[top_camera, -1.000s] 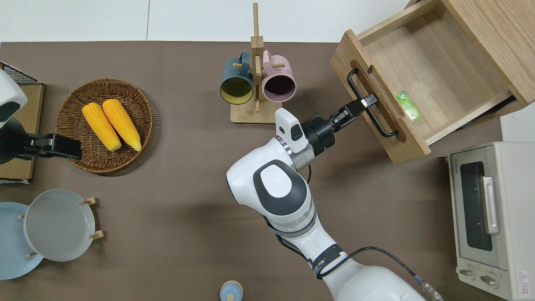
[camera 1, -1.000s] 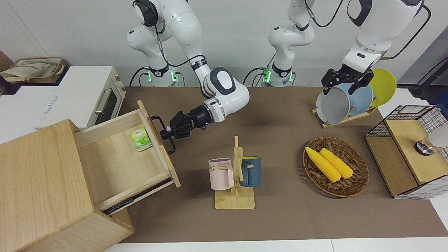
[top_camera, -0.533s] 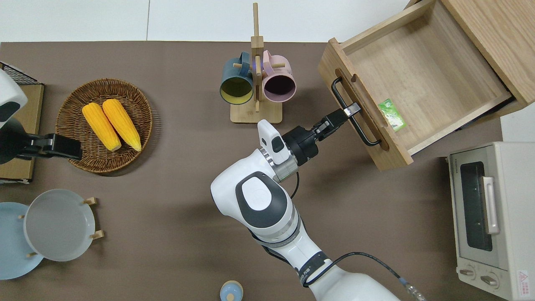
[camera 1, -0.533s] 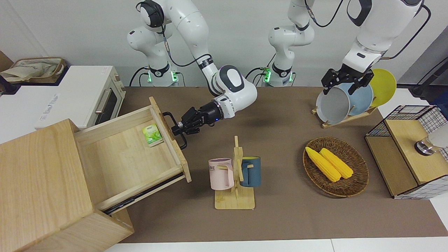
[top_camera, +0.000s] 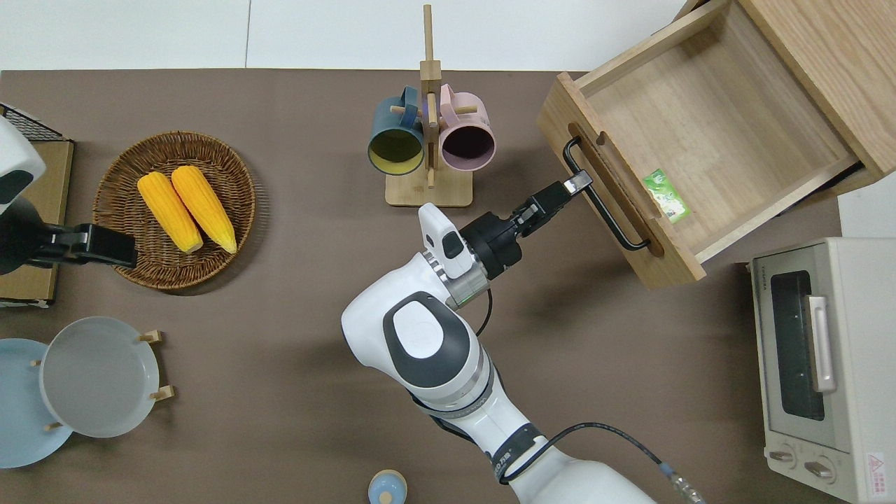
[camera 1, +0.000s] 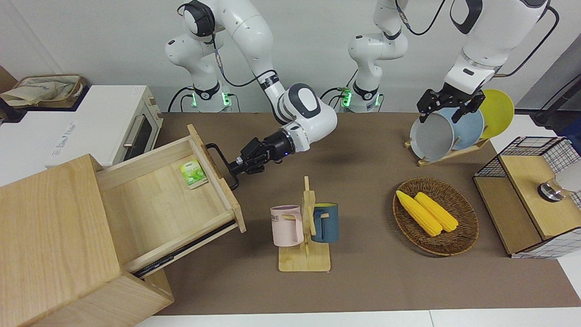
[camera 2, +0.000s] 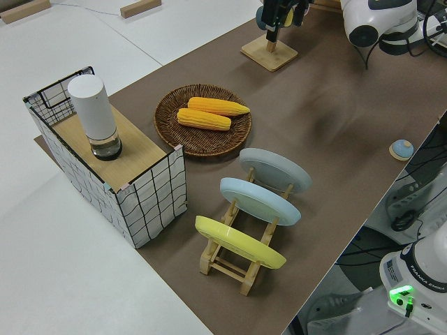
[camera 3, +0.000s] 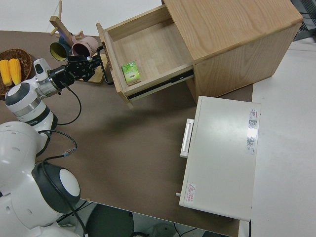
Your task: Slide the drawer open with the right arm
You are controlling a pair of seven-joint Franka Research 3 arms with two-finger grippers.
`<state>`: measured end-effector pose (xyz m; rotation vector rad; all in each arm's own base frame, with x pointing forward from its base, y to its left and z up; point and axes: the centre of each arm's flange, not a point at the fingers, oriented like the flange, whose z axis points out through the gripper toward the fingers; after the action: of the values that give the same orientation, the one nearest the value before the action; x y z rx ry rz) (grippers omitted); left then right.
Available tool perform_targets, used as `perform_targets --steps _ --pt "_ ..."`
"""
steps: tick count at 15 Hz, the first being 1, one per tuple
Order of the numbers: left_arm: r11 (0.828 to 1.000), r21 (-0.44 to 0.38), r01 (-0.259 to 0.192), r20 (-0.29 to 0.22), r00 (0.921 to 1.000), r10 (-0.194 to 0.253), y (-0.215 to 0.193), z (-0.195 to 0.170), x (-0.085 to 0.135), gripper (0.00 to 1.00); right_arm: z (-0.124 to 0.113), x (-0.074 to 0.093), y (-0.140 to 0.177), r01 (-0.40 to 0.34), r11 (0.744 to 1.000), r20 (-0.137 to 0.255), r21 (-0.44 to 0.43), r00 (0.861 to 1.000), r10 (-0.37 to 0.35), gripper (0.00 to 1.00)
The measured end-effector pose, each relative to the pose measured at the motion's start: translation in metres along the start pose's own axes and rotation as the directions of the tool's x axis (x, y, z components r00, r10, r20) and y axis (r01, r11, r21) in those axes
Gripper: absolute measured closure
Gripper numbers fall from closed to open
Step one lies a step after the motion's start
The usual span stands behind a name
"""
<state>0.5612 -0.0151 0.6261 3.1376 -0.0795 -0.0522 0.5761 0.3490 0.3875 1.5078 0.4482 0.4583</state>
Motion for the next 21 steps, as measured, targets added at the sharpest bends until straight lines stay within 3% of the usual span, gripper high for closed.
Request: perform_targets --steps 7,11,14,17,20,21 --pt "1.000 0.000 0.000 0.000 1.0000 0.000 0.000 0.000 0.000 0.00 -0.006 0.006 0.014 -0.040 0.999 -0.001 0.013 0.999 0.040 0.02" --pt "1.000 0.000 0.000 0.000 1.0000 0.000 0.000 0.000 0.000 0.00 -0.007 0.005 0.011 -0.042 0.998 0.013 0.039 0.999 0.042 0.02" --pt "1.000 0.000 0.000 0.000 1.0000 0.000 0.000 0.000 0.000 0.00 -0.020 0.005 0.017 -0.075 0.986 0.060 0.151 0.996 0.067 0.02" --pt "1.000 0.000 0.000 0.000 1.0000 0.000 0.000 0.000 0.000 0.00 -0.043 0.007 0.035 -0.145 0.938 0.131 0.314 0.985 0.109 0.02" --pt "1.000 0.000 0.000 0.000 1.0000 0.000 0.000 0.000 0.000 0.00 -0.047 0.008 0.063 -0.222 0.867 0.210 0.446 0.968 0.139 0.02" --pt "1.000 0.000 0.000 0.000 1.0000 0.000 0.000 0.000 0.000 0.00 -0.043 0.005 0.079 -0.260 0.826 0.254 0.500 0.956 0.147 0.01"
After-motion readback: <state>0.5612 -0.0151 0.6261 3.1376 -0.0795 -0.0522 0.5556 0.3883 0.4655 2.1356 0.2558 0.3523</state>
